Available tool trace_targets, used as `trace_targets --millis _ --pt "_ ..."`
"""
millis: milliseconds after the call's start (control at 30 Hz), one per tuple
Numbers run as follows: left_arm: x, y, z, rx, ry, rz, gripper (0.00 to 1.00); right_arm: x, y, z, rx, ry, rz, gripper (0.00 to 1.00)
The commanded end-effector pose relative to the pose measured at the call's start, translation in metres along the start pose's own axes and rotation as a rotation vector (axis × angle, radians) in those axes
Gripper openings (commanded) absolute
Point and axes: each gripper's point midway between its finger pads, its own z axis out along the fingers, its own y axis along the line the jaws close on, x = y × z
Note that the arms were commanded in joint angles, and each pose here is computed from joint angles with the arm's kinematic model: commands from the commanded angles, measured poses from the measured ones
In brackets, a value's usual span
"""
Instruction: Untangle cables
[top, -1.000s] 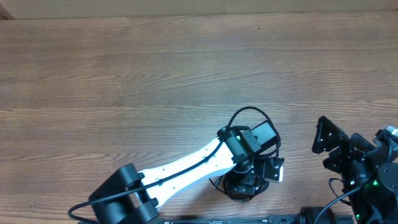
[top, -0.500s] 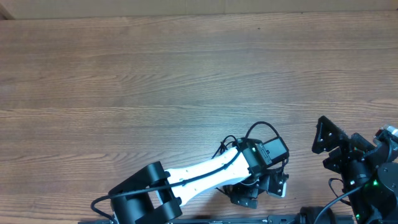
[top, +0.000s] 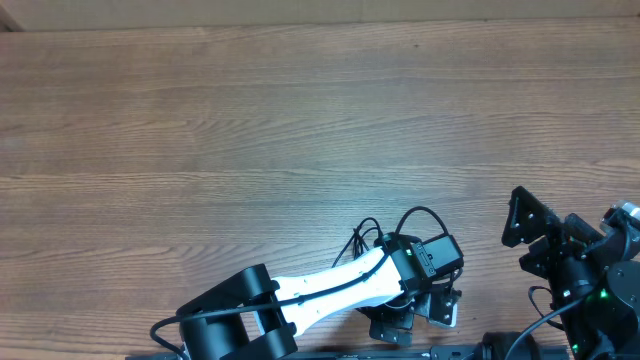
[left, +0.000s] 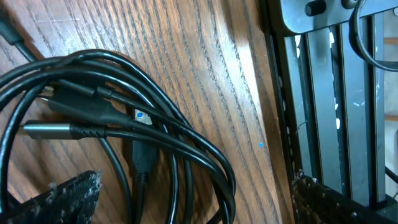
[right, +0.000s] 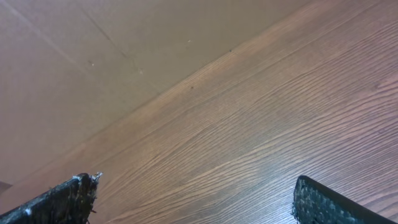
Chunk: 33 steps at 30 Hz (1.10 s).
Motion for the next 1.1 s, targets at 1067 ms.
trace_targets --millis 1067 --pt "0.019 0.011 0.016 -0.296 0.162 -0.180 0.88 -0.009 0.004 0.000 -0.014 -0.032 0.007 1.00"
